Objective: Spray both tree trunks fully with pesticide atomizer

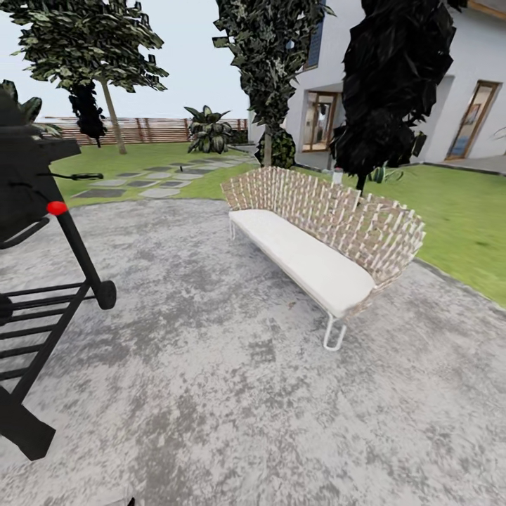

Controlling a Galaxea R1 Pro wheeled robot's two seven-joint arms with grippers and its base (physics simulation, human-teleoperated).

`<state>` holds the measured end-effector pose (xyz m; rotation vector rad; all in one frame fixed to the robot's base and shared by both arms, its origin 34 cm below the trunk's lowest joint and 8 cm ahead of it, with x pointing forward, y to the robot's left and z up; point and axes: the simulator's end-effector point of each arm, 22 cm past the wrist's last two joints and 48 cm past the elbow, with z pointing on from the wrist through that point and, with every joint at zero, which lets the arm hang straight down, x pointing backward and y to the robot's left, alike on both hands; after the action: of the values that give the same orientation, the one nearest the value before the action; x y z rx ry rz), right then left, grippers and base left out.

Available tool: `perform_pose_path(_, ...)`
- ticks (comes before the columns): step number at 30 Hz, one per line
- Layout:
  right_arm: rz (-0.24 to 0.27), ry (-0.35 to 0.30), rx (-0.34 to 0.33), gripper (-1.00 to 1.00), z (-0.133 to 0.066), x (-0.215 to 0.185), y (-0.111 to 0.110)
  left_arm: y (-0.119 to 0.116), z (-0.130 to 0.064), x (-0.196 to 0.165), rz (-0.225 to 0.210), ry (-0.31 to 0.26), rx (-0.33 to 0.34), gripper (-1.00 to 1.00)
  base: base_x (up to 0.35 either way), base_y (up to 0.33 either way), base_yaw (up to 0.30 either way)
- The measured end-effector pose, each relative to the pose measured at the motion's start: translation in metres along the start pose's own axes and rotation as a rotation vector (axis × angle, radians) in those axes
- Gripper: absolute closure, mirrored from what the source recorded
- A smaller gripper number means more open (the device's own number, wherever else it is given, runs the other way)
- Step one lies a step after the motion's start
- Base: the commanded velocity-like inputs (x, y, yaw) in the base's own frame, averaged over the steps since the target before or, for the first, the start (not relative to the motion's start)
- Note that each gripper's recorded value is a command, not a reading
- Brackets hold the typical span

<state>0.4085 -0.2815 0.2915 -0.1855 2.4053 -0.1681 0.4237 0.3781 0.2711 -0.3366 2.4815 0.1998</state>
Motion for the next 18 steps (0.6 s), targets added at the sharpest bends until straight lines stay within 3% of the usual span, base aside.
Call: perform_pose_path(18,-0.002,0.010,-0.004,-1.00,-0.0001,0.0043,0.0022,0.0009,0.0005,0.0039,0.002,0.008,-0.003,-1.00,0.340,0.000,0.274)
